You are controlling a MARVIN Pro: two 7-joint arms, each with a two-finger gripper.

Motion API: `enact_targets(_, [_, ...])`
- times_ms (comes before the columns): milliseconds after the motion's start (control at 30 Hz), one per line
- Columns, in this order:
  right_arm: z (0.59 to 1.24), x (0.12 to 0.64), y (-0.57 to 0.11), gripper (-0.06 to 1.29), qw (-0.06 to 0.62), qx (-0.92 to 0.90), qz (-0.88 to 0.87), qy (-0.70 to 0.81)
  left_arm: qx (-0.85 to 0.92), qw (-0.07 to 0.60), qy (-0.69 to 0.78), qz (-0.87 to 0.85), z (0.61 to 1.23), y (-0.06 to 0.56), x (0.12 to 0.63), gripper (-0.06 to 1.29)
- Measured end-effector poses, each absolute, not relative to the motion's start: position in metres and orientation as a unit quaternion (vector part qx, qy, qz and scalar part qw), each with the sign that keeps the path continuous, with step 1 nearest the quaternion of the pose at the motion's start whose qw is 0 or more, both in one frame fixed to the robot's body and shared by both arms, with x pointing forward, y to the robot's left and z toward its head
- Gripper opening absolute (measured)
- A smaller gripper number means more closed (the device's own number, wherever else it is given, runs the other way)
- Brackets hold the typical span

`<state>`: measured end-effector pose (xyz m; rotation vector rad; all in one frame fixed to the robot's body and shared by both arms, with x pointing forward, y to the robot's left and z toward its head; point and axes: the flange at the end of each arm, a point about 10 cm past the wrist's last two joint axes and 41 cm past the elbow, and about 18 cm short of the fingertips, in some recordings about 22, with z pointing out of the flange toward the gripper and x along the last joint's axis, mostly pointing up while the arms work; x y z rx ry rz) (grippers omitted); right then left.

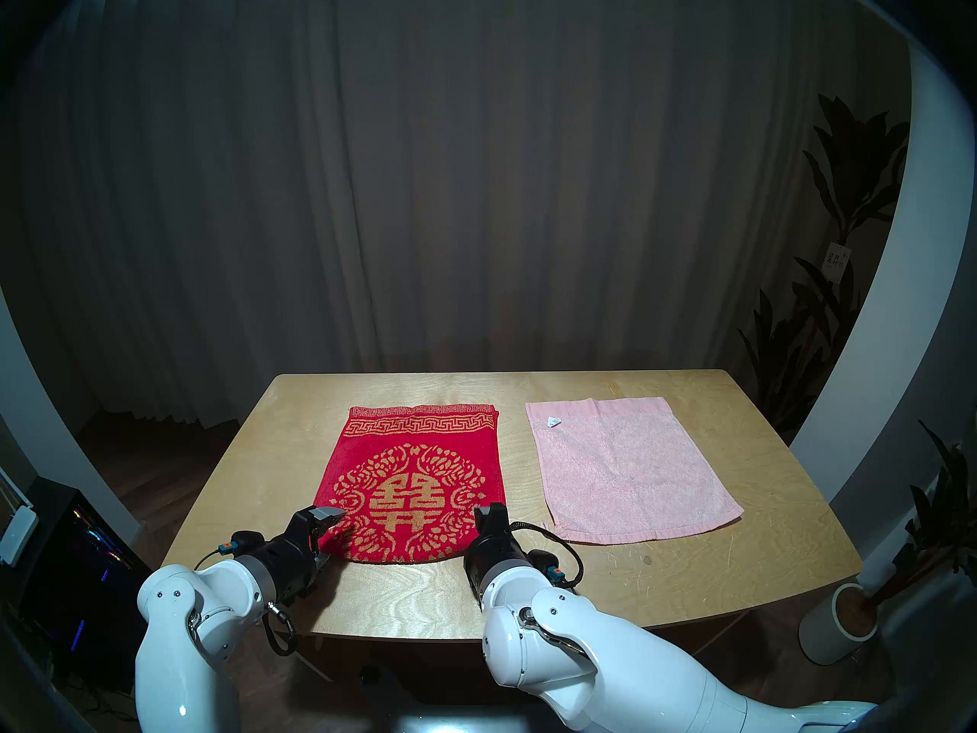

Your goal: Fold each towel twice and stack them on table

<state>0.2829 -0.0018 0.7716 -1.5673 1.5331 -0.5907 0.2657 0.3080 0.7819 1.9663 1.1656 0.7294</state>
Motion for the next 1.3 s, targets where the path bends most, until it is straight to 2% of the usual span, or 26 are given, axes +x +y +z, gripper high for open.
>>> enact_targets(67, [0.772, 0.283, -0.001, 1.06, 0.417, -0.623, -0.239, 0.617, 0.767, 0.357, 0.456, 0.277, 0.777, 0.309, 0.265, 1.07])
enact_targets(100, [0.772, 0.283, 0.000, 0.99, 0.414, -0.621, -0.242, 0.620, 0.769, 0.354, 0.457, 0.273, 0.775, 0.310, 0.265, 1.07])
enact_targets(133, [0.772, 0.283, 0.000, 0.90, 0.412, -0.620, -0.244, 0.622, 0.770, 0.354, 0.456, 0.271, 0.775, 0.310, 0.265, 1.07])
enact_targets(167, [0.772, 0.283, 0.001, 0.71, 0.410, -0.618, -0.247, 0.624, 0.772, 0.353, 0.456, 0.269, 0.775, 0.310, 0.266, 1.07])
enact_targets(200, [0.772, 0.283, 0.001, 0.51, 0.407, -0.616, -0.250, 0.626, 0.773, 0.353, 0.455, 0.267, 0.776, 0.310, 0.266, 0.92])
enact_targets(233, [0.772, 0.283, 0.001, 0.48, 0.406, -0.616, -0.252, 0.627, 0.774, 0.352, 0.455, 0.266, 0.776, 0.310, 0.267, 0.72])
enact_targets(333, [0.773, 0.283, 0.002, 0.17, 0.405, -0.616, -0.254, 0.626, 0.775, 0.352, 0.454, 0.262, 0.776, 0.310, 0.267, 0.31])
enact_targets(367, [0.773, 0.282, 0.001, 0.11, 0.405, -0.617, -0.254, 0.625, 0.775, 0.353, 0.455, 0.260, 0.776, 0.310, 0.267, 0.25])
enact_targets(400, [0.773, 0.281, 0.001, -0.03, 0.405, -0.618, -0.253, 0.624, 0.775, 0.353, 0.455, 0.259, 0.776, 0.310, 0.267, 0.13])
enact_targets(467, [0.773, 0.279, -0.001, -0.03, 0.405, -0.621, -0.251, 0.622, 0.776, 0.353, 0.455, 0.257, 0.776, 0.309, 0.266, -0.02])
enact_targets(833, [0.782, 0.259, -0.018, -0.03, 0.405, -0.637, -0.230, 0.614, 0.782, 0.354, 0.452, 0.243, 0.784, 0.300, 0.256, -0.03])
enact_targets(1300, [0.816, 0.251, -0.056, -0.03, 0.412, -0.622, -0.210, 0.632, 0.782, 0.416, 0.400, 0.236, 0.821, 0.282, 0.252, -0.03])
